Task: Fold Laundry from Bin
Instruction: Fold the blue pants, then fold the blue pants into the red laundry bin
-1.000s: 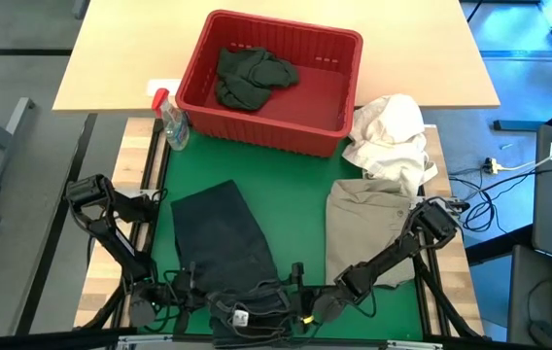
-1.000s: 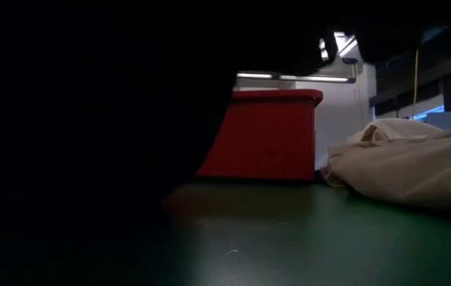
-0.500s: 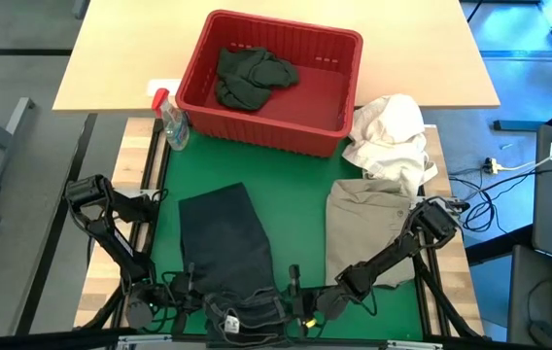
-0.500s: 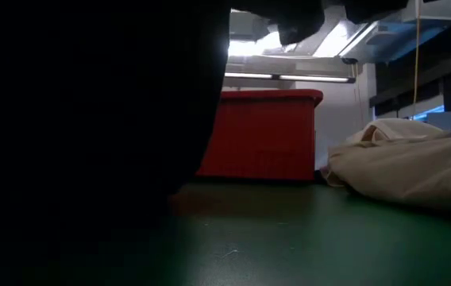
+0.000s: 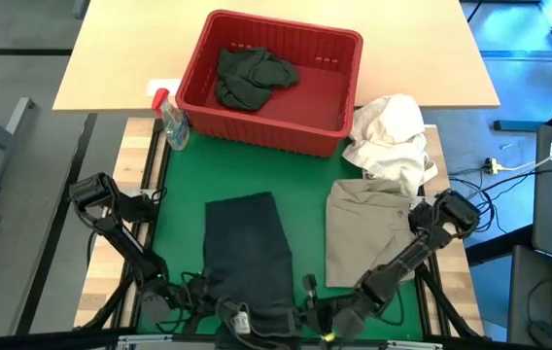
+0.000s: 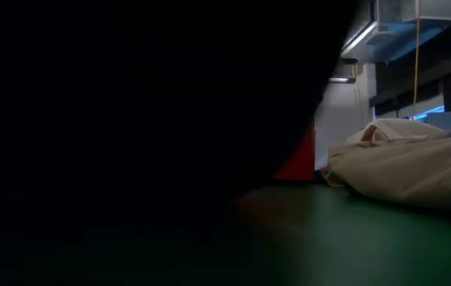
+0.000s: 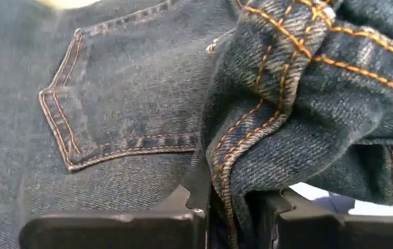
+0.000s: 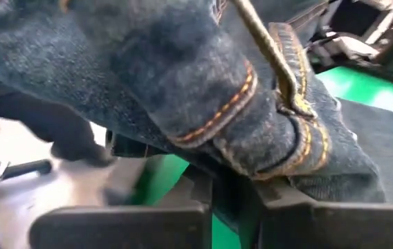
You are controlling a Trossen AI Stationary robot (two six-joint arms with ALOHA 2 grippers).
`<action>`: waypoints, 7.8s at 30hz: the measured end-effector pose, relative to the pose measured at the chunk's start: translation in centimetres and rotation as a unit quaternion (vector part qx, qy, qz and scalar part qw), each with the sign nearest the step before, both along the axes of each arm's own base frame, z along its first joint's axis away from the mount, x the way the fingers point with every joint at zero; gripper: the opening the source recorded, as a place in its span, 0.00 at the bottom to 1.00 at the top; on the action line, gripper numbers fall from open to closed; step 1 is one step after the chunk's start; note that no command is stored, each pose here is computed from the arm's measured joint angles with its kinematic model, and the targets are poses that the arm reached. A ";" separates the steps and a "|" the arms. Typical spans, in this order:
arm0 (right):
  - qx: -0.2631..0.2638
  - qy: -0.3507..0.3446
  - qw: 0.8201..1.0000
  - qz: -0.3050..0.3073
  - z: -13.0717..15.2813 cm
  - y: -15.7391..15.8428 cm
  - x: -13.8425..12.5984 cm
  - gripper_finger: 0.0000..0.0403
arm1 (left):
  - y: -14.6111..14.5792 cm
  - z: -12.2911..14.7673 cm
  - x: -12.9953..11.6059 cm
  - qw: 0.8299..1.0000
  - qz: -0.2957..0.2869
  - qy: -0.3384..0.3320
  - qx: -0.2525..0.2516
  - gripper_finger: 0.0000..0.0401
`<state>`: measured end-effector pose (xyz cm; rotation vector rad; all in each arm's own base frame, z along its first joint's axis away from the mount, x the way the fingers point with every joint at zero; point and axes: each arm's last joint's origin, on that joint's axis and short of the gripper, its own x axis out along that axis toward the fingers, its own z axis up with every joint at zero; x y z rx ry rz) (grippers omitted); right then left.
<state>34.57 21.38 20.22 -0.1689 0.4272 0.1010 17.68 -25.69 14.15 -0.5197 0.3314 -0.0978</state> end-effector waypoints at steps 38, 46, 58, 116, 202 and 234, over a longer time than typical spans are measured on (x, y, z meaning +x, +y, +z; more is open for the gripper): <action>0.175 0.167 0.956 -0.168 4.0 -10.6 5.2 0.06 | 4.6 -1.5 -2.3 0.946 0.279 -0.060 -0.155 0.10; 0.192 0.200 0.957 -0.080 3.9 -11.1 5.5 0.06 | 4.0 -2.3 -3.6 0.962 0.215 0.002 -0.170 0.10; 0.230 0.216 0.932 0.181 6.2 -6.8 3.5 0.06 | 0.4 1.7 -3.7 0.980 0.005 -0.035 -0.196 0.10; 0.191 0.196 0.950 -0.147 4.6 -23.7 5.3 0.63 | 10.2 0.1 -7.6 0.971 0.039 0.231 -0.057 0.44; 0.137 0.113 0.974 -0.143 3.7 -15.5 5.9 0.63 | 11.0 4.7 -1.1 0.954 0.144 0.170 0.200 0.51; 0.371 0.208 0.849 -0.315 -4.7 -20.0 8.4 0.92 | 11.3 1.7 0.8 0.932 0.173 0.200 0.249 0.51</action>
